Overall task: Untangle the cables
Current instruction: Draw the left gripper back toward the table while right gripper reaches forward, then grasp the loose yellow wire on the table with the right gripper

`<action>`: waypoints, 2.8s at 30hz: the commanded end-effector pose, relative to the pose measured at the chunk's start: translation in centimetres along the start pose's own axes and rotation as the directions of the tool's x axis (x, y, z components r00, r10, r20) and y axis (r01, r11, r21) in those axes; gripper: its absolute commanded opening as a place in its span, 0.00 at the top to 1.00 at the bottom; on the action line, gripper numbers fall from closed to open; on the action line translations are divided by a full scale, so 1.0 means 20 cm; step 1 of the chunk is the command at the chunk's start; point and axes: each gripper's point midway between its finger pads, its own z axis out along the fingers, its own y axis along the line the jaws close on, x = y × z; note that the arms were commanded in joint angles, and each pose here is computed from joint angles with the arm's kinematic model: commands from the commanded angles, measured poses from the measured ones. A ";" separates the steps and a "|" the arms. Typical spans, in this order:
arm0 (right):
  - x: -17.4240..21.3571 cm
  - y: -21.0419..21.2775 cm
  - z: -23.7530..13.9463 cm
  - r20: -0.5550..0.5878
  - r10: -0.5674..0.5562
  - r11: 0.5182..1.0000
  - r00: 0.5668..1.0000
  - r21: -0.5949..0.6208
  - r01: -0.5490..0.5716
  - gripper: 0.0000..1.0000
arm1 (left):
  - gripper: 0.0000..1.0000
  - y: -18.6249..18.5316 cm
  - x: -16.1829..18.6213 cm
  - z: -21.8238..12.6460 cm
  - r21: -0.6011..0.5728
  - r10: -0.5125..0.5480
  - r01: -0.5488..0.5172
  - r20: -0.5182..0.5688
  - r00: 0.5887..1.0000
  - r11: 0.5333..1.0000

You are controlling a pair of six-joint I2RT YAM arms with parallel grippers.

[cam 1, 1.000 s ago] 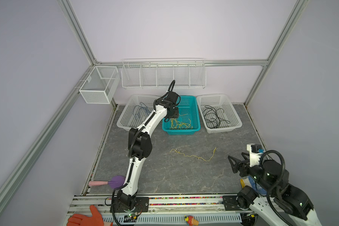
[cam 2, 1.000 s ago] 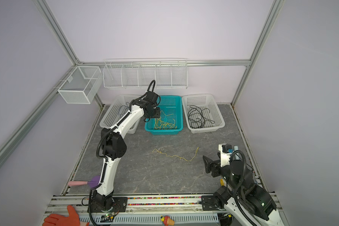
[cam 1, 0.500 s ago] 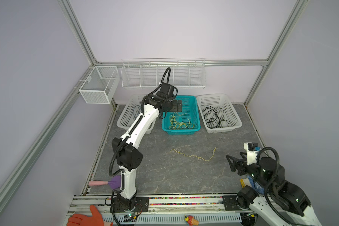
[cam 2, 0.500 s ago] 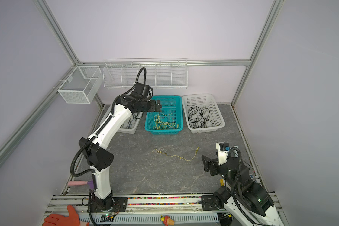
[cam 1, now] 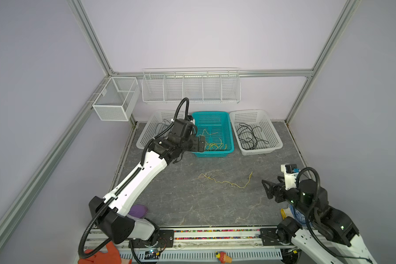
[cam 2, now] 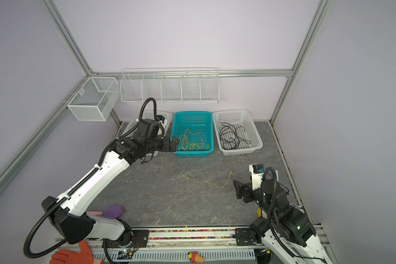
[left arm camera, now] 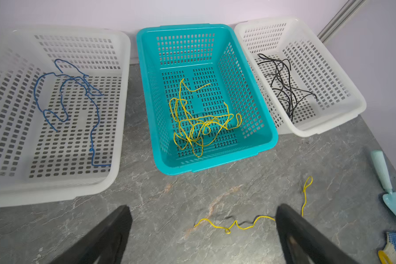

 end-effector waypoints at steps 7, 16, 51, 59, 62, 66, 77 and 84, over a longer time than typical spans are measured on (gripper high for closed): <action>-0.12 0.03 0.01 0.035 0.012 1.000 0.999 -0.006 -0.011 0.12 | 0.01 0.10 0.15 -0.14 0.016 0.058 -0.064 0.231 0.971 0.998; -0.04 0.22 0.21 -0.157 0.041 0.991 0.987 -0.121 -0.060 0.12 | 0.01 0.28 0.37 -0.15 -0.105 0.023 0.005 0.255 0.967 0.994; 0.38 0.84 0.96 -0.411 -0.214 0.965 0.886 -0.232 0.125 0.07 | 0.01 0.50 0.66 -0.40 -0.182 -0.034 0.103 0.348 0.937 0.978; 0.47 0.91 1.15 -0.429 -0.317 0.940 0.846 -0.263 0.219 0.11 | 0.01 0.52 0.68 -0.36 -0.227 -0.004 0.074 0.294 0.956 0.971; 0.49 0.92 1.21 -0.431 -0.345 0.932 0.834 -0.261 0.251 0.17 | 0.01 0.52 0.68 -0.37 -0.223 -0.006 0.077 0.302 0.953 0.972; 0.51 0.91 1.28 -0.437 -0.374 0.924 0.818 -0.246 0.292 0.27 | 0.01 0.52 0.68 -0.38 -0.221 -0.007 0.080 0.312 0.950 0.972; 0.60 0.90 1.41 -0.466 -0.397 0.916 0.790 -0.248 0.314 0.59 | 0.01 0.51 0.68 -0.37 -0.213 -0.007 0.078 0.316 0.949 0.974; 0.59 0.90 1.41 -0.468 -0.400 0.915 0.788 -0.249 0.318 0.93 | 0.01 0.51 0.68 -0.37 -0.209 -0.007 0.078 0.321 0.947 0.975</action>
